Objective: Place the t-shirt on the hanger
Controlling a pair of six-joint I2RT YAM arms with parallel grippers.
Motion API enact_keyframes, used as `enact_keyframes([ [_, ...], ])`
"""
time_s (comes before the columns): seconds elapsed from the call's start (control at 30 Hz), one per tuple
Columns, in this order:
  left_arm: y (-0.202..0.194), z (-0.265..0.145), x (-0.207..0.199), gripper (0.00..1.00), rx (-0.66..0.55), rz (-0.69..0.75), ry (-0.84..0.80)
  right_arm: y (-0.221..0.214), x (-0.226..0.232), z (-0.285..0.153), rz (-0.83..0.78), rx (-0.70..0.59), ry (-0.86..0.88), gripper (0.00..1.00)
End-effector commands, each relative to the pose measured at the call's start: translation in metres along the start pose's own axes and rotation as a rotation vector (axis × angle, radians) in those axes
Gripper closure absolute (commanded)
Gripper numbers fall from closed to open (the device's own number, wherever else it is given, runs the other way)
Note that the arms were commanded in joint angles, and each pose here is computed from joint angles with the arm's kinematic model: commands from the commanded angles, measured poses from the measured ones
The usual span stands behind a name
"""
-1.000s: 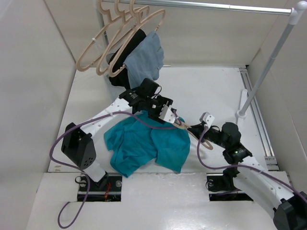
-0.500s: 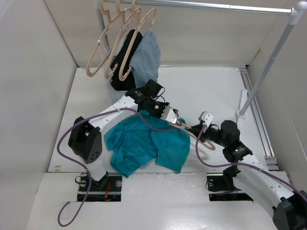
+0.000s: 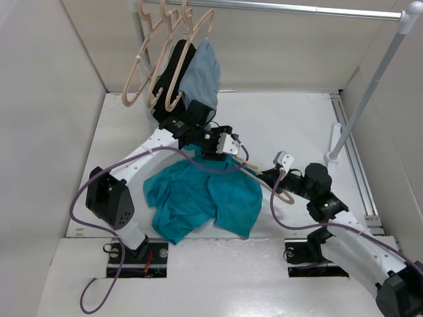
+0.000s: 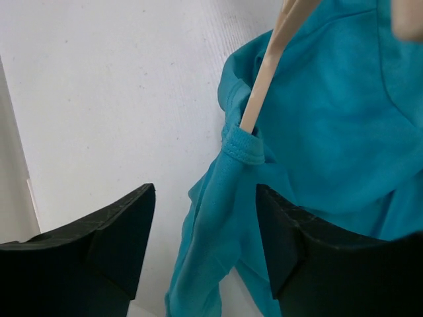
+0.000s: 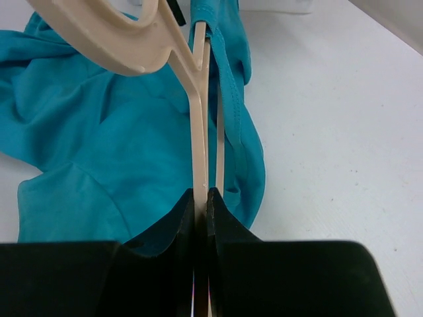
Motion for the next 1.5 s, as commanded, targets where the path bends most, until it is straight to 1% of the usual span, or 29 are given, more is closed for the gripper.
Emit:
enact_keyframes([
  [0.0, 0.015, -0.013, 0.001, 0.40, -0.043, 0.015, 0.034, 0.033, -0.003, 0.001, -0.044, -0.092, -0.024, 1.00],
  [0.1, 0.002, -0.013, 0.006, 0.39, 0.013, -0.004, 0.065, 0.033, -0.003, -0.001, -0.053, -0.093, -0.025, 1.00],
  [0.17, -0.010, -0.006, 0.004, 0.39, 0.026, -0.018, 0.046, 0.038, -0.001, -0.004, -0.065, -0.113, -0.025, 1.00],
  [0.23, -0.012, -0.003, 0.010, 0.36, 0.028, 0.050, 0.036, 0.039, 0.000, -0.005, -0.066, -0.114, -0.025, 1.00],
  [0.27, -0.015, 0.000, 0.008, 0.32, 0.031, 0.059, 0.017, 0.039, 0.000, -0.005, -0.066, -0.114, -0.025, 1.00],
  [0.4, -0.006, 0.018, 0.005, 0.32, 0.009, 0.085, -0.030, 0.038, 0.002, -0.005, -0.076, -0.113, -0.001, 1.00],
  [0.5, -0.017, 0.029, 0.005, 0.31, 0.030, 0.078, -0.038, 0.045, 0.004, -0.006, -0.087, -0.130, 0.008, 1.00],
  [0.57, -0.026, 0.038, 0.002, 0.38, 0.043, 0.076, -0.063, 0.045, 0.004, -0.007, -0.087, -0.130, 0.008, 1.00],
  [0.6, -0.025, 0.038, 0.008, 0.49, 0.042, 0.082, -0.055, 0.049, 0.004, -0.007, -0.091, -0.138, 0.008, 1.00],
  [0.63, -0.025, 0.039, 0.006, 0.62, 0.044, 0.069, -0.073, 0.049, 0.004, -0.007, -0.092, -0.138, 0.008, 1.00],
  [0.67, -0.023, 0.041, 0.006, 0.84, 0.024, 0.046, -0.082, 0.049, 0.004, -0.007, -0.092, -0.138, 0.008, 1.00],
  [0.7, -0.017, 0.037, 0.012, 0.94, 0.014, 0.029, -0.066, 0.049, 0.004, -0.007, -0.092, -0.138, 0.008, 1.00],
  [0.73, -0.016, 0.035, 0.013, 1.00, 0.014, 0.014, -0.066, 0.047, 0.003, -0.005, -0.086, -0.129, 0.008, 1.00],
  [0.8, -0.006, 0.030, 0.014, 1.00, -0.027, 0.008, -0.056, 0.048, 0.003, -0.004, -0.085, -0.126, 0.008, 1.00],
  [0.87, -0.003, 0.022, 0.019, 1.00, -0.028, -0.037, -0.019, 0.050, 0.000, -0.003, -0.080, -0.121, -0.011, 1.00],
  [0.9, -0.002, 0.019, 0.022, 1.00, -0.014, -0.059, 0.005, 0.048, -0.006, -0.004, -0.060, -0.112, -0.064, 1.00],
  [0.93, -0.003, 0.018, 0.024, 1.00, 0.001, -0.092, 0.023, 0.058, -0.009, -0.006, -0.057, -0.129, -0.100, 0.93],
  [0.97, -0.004, 0.018, 0.023, 1.00, 0.013, -0.160, 0.037, 0.062, -0.013, -0.008, -0.040, -0.134, -0.140, 0.62],
  [1.0, -0.004, 0.013, 0.028, 1.00, 0.041, -0.175, 0.074, 0.072, -0.022, -0.013, -0.034, -0.140, -0.236, 0.46],
  [1.03, -0.006, 0.013, 0.029, 1.00, 0.057, -0.204, 0.089, 0.078, -0.026, -0.016, -0.014, -0.146, -0.289, 0.37],
  [1.1, -0.005, 0.010, 0.030, 1.00, 0.079, -0.285, 0.111, 0.088, -0.034, -0.025, 0.031, -0.154, -0.396, 0.25],
  [1.13, -0.006, 0.009, 0.029, 1.00, 0.087, -0.306, 0.116, 0.097, -0.042, -0.034, 0.052, -0.179, -0.501, 0.23],
  [1.17, -0.006, 0.007, 0.032, 1.00, 0.096, -0.318, 0.130, 0.115, -0.043, -0.041, 0.069, -0.221, -0.541, 0.22],
  [1.2, -0.005, 0.008, 0.031, 1.00, 0.095, -0.335, 0.131, 0.126, -0.042, -0.047, 0.078, -0.253, -0.562, 0.20],
  [1.27, -0.003, 0.008, 0.031, 1.00, 0.080, -0.377, 0.136, 0.140, -0.042, -0.052, 0.077, -0.268, -0.585, 0.20],
  [1.3, -0.004, 0.010, 0.028, 1.00, 0.081, -0.402, 0.130, 0.157, -0.040, -0.057, 0.072, -0.294, -0.591, 0.17],
  [1.4, 0.000, 0.008, 0.030, 1.00, 0.068, -0.443, 0.152, 0.153, -0.044, -0.052, 0.104, -0.202, -0.612, 0.17],
  [1.43, -0.001, 0.007, 0.030, 1.00, 0.076, -0.456, 0.157, 0.142, -0.047, -0.045, 0.153, -0.153, -0.615, 0.17],
  [1.47, 0.001, 0.004, 0.031, 1.00, 0.081, -0.467, 0.170, 0.131, -0.047, -0.043, 0.197, -0.105, -0.620, 0.19],
])
Point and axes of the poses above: each gripper's point midway between its finger pads, its own z axis out along the fingers, its own x axis along the line the jaws close on, y = z × x, the point moved 6 cm from there along -z, back along the fingers, and after that the axes turned 13 degrees about z, right-handed, at the moved point
